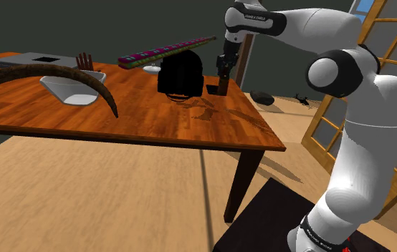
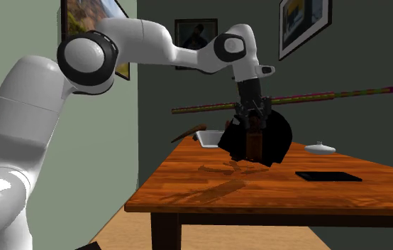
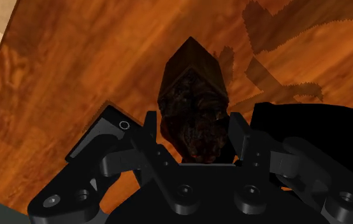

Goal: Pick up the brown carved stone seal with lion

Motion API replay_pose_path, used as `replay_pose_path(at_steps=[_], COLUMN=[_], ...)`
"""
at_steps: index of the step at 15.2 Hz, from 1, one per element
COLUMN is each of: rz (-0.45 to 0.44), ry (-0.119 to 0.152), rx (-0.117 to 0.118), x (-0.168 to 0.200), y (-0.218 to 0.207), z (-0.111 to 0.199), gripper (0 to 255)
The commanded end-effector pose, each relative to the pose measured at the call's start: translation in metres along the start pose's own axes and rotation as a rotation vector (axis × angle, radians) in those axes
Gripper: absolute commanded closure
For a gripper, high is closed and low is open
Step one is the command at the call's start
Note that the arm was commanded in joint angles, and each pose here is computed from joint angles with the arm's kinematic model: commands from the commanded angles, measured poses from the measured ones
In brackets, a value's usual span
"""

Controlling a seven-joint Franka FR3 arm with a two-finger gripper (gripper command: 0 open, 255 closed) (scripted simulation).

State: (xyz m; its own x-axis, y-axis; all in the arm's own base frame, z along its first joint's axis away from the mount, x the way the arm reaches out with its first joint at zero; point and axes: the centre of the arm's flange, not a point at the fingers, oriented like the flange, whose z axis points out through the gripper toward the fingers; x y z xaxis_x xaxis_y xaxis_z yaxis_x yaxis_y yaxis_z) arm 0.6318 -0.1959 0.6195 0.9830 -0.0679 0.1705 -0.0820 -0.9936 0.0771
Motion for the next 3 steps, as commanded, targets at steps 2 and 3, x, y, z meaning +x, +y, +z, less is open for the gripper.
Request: replay_pose_path(at_steps=[2, 3], rz=[0.000, 0.000], ry=[0.000, 0.000], rx=[0.000, 0.000], x=[0.0013, 0.0013], y=[0.0013, 0.0013], z=[-0.0129, -0.0129], gripper=[255, 255])
